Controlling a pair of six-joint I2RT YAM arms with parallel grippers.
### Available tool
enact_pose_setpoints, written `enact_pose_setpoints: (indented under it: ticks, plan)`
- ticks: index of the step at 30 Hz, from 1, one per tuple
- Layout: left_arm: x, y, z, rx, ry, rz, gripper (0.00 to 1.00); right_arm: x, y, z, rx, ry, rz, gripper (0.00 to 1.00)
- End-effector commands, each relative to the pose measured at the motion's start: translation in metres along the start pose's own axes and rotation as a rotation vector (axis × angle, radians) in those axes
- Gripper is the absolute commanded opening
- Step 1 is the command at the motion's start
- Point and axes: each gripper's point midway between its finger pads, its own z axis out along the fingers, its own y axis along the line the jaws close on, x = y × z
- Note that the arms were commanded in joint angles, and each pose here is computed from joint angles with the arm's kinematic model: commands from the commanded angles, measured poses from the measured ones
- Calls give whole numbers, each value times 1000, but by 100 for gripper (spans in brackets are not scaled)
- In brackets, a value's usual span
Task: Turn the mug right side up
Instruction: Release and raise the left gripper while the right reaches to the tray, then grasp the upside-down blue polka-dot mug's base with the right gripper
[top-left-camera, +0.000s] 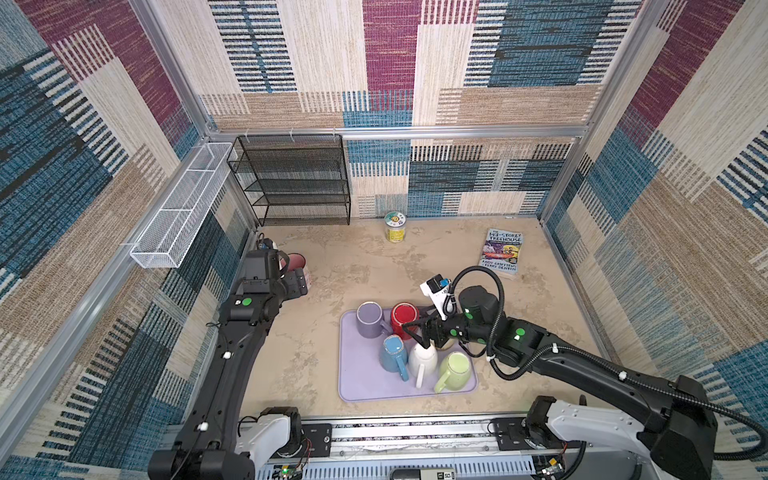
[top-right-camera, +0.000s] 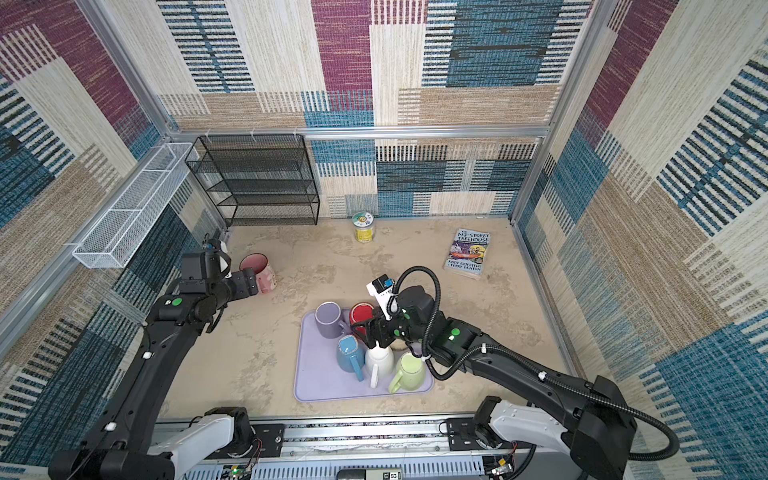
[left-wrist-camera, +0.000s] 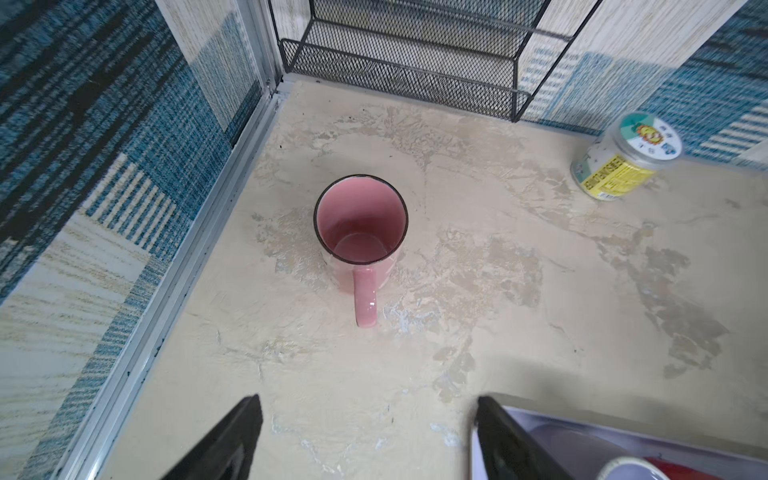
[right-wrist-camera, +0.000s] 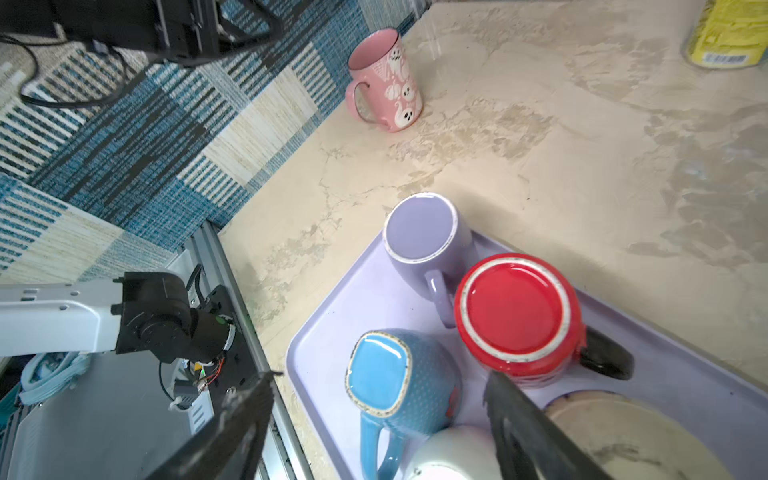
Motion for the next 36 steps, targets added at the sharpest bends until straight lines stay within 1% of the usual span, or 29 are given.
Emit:
enact_pose_setpoints:
  ticks: [1, 5, 10, 12, 15, 20, 24, 36]
  plan:
    - [13, -15, -16, 101, 14, -39, 89, 19, -12, 6, 129, 76, 35, 77]
    - [18, -29, -33, 150, 2, -6, 90, 37, -3, 14, 176, 138, 38, 74]
    - [27, -47, -49, 237, -12, -5, 90, 55, 7, 24, 240, 217, 17, 69]
    - [34, -55, -53, 271, -11, 3, 90, 62, 9, 29, 266, 248, 13, 66]
    - [45, -64, -55, 327, -14, 14, 90, 73, 10, 34, 293, 289, 16, 60]
    - [55, -67, -57, 370, -25, 11, 90, 86, 10, 39, 326, 345, 25, 54]
    - [57, -69, -58, 389, -33, 19, 89, 91, 11, 44, 336, 373, 35, 46]
    - [57, -76, -65, 442, -51, 33, 88, 109, 5, 60, 383, 441, 49, 41]
